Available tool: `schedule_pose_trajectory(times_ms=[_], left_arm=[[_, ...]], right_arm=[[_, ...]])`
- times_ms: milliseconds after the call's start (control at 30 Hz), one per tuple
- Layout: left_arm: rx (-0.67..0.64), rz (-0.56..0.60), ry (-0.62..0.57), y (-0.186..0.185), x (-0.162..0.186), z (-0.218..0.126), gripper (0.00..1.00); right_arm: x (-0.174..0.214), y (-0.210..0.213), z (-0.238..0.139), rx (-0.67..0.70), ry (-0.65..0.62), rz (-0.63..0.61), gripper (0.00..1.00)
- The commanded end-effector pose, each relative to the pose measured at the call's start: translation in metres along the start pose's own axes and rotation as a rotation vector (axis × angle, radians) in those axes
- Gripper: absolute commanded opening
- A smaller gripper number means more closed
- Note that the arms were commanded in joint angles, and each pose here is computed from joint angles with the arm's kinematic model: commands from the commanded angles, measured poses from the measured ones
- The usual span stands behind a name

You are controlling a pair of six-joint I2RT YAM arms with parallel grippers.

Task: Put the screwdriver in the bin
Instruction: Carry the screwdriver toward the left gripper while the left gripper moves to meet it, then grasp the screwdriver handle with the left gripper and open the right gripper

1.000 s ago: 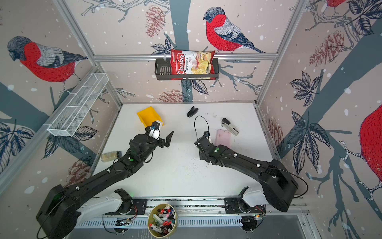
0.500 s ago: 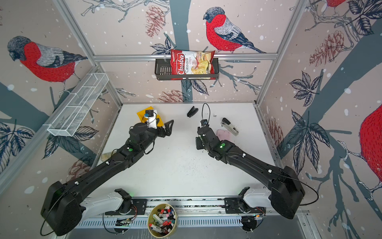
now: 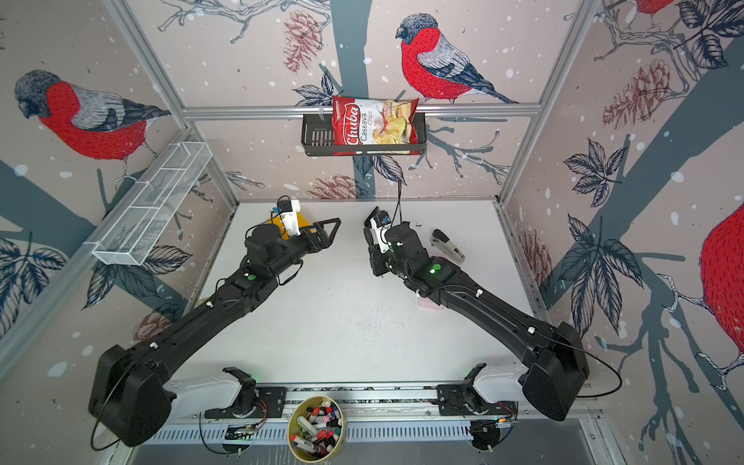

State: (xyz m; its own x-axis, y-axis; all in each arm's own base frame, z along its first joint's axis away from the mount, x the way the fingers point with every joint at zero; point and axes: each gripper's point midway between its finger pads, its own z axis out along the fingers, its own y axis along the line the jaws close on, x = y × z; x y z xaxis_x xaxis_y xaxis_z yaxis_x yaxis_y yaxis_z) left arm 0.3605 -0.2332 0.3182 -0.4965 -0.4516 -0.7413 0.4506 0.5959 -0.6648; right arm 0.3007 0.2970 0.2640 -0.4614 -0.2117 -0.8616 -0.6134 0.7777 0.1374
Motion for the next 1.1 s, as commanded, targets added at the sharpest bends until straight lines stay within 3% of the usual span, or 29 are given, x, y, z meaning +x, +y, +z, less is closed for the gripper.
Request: schedule_pose_trajectory(times_ms=[0,300,767,933,1067], left_arm=[[0.164,-0.001,0.084,-0.034,0.008,0.005,0.97],[0.295,-0.044,0.170,-0.065,0.037,0.015,0.84],[0.264,-0.130,0.212,-0.060,0.043,0.026,0.37],[0.238,-0.121,0.180,-0.057,0.037,0.025,0.32],[0.221,-0.124,0.186,-0.053,0.039,0.025,0.35]], right_arm=[[-0.018,0.020,-0.004,-0.116,-0.039,-0.069,0.00],[-0.032,0.046,-0.010,-0.264,-0.083,-0.132,0.00],[-0.036,0.034,-0.014,-0.249,-0.157,-0.128,0.00],[-0.039,0.029,-0.013,-0.245,-0.164,-0.114,0.00],[-0.040,0.027,-0.012,-0.243,-0.166,-0.113,0.00]])
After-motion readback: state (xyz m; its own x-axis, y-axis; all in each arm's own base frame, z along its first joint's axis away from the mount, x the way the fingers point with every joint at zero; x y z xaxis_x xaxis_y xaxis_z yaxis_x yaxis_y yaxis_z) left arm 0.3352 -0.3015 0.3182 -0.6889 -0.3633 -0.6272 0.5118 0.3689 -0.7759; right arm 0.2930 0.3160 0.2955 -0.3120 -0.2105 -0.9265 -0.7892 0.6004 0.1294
